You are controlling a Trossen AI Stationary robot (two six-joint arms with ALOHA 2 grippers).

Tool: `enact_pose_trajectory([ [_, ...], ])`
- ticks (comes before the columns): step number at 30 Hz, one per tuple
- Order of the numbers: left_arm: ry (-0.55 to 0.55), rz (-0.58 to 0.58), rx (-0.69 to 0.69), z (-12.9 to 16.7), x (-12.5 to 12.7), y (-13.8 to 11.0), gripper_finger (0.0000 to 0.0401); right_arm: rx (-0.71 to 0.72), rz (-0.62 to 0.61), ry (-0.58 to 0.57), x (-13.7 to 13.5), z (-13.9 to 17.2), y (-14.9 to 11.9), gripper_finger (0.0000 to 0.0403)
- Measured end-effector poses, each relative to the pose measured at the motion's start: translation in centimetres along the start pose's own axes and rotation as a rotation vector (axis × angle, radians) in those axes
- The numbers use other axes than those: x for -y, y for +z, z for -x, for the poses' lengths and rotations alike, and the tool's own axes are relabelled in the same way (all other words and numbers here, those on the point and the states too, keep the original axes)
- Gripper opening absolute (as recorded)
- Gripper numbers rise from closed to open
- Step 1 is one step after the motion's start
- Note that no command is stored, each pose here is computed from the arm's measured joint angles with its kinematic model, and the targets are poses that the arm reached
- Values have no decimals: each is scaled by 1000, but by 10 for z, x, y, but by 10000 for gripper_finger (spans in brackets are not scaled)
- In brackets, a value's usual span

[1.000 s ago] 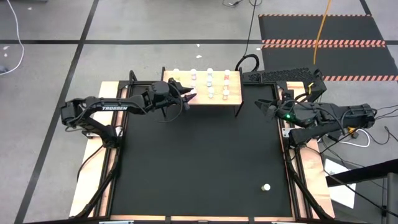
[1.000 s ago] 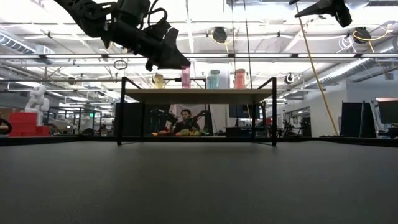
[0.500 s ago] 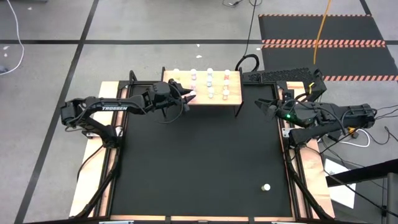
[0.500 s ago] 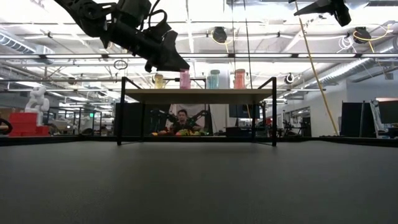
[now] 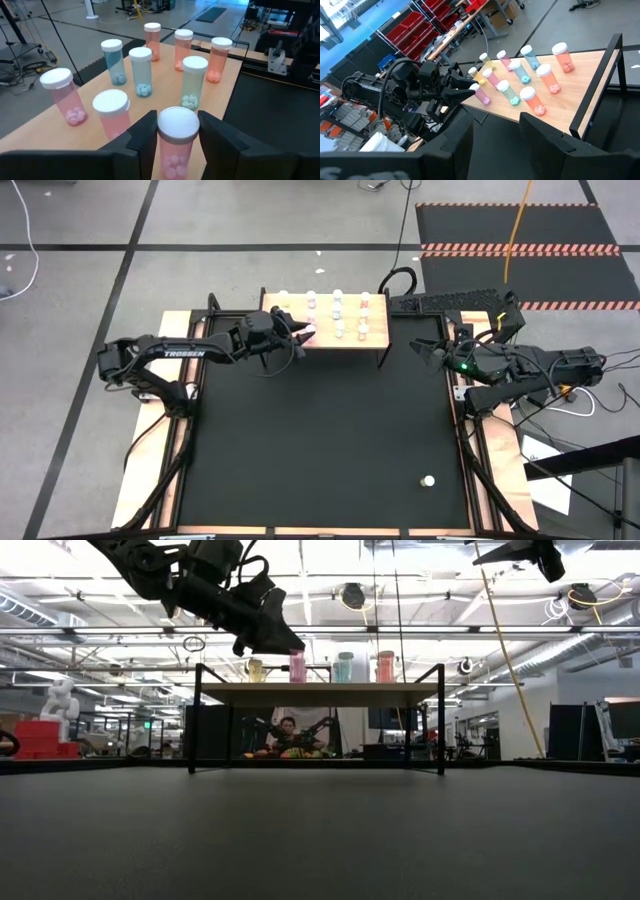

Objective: Pick and place medicine bottles onto shelf by color
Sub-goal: Put the pink pill bottle on the shelf aligned with the other pink bottles, then put the yellow pill bottle on the shelf aligned with the other yellow pill bottles

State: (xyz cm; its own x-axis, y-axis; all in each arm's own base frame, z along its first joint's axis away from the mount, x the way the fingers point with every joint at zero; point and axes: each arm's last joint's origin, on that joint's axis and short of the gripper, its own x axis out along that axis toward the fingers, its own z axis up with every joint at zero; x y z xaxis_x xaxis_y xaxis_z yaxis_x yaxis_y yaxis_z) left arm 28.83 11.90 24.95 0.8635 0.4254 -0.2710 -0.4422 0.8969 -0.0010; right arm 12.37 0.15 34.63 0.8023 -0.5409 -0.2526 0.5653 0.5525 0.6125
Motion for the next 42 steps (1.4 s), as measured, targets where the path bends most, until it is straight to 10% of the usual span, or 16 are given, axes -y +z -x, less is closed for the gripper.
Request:
enact_pose_trajectory([
  [27,-25,-4,21,26,4,18,280,11,-4,21,3,6,4,153],
  [34,-392,-22,88,42,60,51,283,6,13,15,4,6,4,153],
  [42,-555,-181,205,-19,158,72,271,10,148,17,4,6,4,153],
])
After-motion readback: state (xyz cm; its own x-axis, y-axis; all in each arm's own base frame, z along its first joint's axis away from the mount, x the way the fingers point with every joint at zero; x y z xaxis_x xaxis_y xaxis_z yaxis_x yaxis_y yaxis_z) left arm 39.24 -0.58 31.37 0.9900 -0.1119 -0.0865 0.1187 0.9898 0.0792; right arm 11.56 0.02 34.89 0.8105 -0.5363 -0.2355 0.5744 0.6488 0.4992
